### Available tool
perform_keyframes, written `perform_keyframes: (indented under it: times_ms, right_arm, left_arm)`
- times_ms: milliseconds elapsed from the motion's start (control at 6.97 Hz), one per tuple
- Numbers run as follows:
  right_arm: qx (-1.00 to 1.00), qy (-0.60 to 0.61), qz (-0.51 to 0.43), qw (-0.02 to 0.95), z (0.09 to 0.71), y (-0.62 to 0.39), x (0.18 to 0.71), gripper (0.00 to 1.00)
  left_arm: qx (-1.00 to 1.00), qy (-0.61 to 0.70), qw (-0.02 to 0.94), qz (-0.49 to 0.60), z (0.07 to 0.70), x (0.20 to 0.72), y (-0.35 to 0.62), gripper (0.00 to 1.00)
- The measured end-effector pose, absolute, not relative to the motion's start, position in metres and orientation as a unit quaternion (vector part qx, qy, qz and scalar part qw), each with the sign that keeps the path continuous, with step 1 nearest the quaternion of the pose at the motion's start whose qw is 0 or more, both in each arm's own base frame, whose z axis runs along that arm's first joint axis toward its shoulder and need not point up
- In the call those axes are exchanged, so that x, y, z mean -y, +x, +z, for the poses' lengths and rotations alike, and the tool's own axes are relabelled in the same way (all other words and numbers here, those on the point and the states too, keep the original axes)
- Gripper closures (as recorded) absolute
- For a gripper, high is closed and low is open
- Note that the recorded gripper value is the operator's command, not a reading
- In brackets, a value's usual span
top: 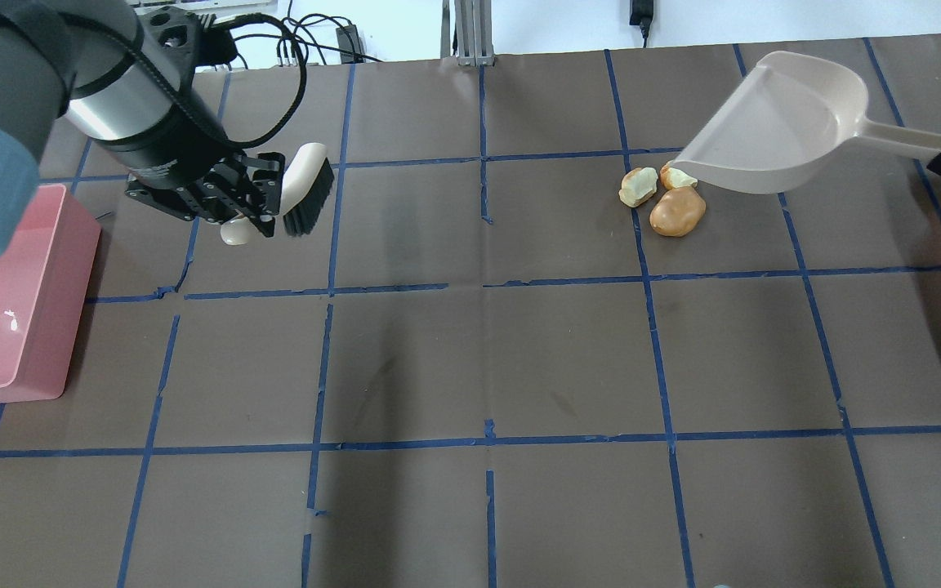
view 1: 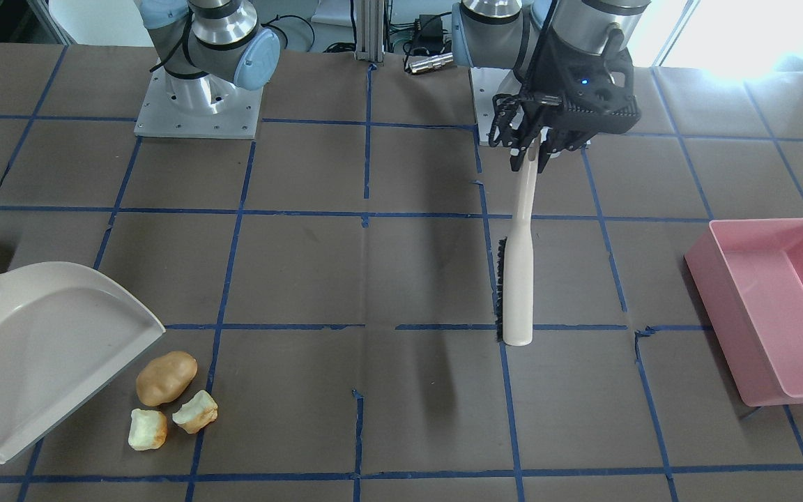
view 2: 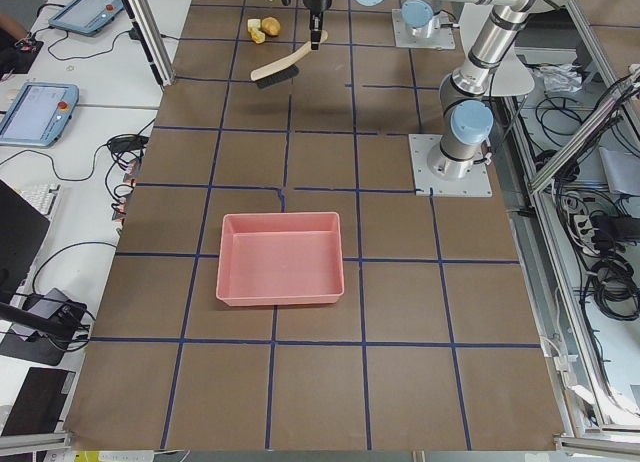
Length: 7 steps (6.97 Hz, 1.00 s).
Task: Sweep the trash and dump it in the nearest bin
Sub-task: 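Move the brush with the left gripper behind the food pieces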
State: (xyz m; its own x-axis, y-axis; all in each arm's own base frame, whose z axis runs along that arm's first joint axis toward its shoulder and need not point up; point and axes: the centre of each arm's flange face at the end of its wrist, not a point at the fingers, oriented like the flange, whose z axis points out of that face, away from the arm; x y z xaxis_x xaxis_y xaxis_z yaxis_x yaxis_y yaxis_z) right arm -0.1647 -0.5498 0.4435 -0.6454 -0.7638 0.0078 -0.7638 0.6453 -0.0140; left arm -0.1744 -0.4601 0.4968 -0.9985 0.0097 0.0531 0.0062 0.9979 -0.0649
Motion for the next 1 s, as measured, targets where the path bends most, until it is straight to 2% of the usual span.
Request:
perform_keyframes:
  times_ms: [430,1004]
  right_arm:
    - [0.831,0.557,0.009,0.014,0.397,-0.274,0.585,1.00]
    - [0.763,0.647,0.004,0.015,0.350,-0.285,0.612,1.00]
  left_arm:
    - [0.999,-0.020,0.027,0.036,0.453,0.469,-0.298,1.00]
    - [0.996,-0.036,0.024,0.072,0.386,0.488,-0.437,1.00]
